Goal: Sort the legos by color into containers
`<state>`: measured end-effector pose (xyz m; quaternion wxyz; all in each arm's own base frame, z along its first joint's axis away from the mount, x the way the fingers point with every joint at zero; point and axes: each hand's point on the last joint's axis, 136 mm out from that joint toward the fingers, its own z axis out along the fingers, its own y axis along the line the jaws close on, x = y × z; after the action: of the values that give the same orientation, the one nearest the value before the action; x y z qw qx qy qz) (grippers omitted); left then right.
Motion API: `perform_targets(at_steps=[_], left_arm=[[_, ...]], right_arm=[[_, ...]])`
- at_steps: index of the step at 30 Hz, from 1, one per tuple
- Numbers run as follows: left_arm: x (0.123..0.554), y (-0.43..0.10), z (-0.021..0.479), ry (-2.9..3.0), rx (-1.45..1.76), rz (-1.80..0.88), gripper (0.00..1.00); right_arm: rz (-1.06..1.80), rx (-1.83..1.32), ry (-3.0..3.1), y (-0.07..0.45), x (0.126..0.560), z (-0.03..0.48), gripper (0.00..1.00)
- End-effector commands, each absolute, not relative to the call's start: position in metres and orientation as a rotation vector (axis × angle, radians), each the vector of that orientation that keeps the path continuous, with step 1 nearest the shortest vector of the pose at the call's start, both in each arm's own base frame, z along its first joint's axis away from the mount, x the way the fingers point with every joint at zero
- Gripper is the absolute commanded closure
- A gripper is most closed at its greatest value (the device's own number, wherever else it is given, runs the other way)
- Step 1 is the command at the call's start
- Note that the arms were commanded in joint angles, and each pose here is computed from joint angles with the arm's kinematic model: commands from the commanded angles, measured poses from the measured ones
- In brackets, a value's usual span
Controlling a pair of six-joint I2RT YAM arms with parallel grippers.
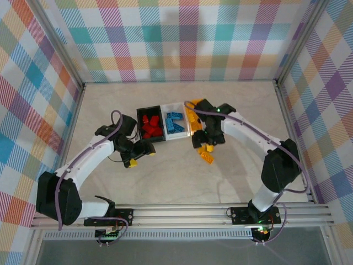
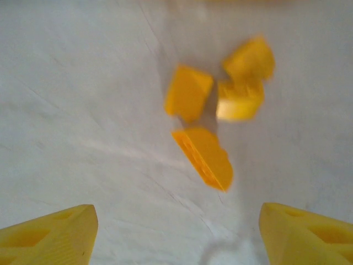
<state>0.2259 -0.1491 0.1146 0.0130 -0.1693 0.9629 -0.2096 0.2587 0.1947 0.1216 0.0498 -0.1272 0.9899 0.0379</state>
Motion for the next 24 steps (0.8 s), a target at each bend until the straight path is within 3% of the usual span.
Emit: perform_targets(at_steps=[1,24], left_arm=[[0.230,-0.164,0.115,3.012,-0.457,-0.709,0.13],[0.218,-0.159,0.118,3.022,-0.451,-0.642,0.13]], right_arm=[[0.078,-0.452,3.080,0.179,0.236,0.092,0.22],[0.110,-0.491,3.123,0.197,0.267,0.020,0.31]])
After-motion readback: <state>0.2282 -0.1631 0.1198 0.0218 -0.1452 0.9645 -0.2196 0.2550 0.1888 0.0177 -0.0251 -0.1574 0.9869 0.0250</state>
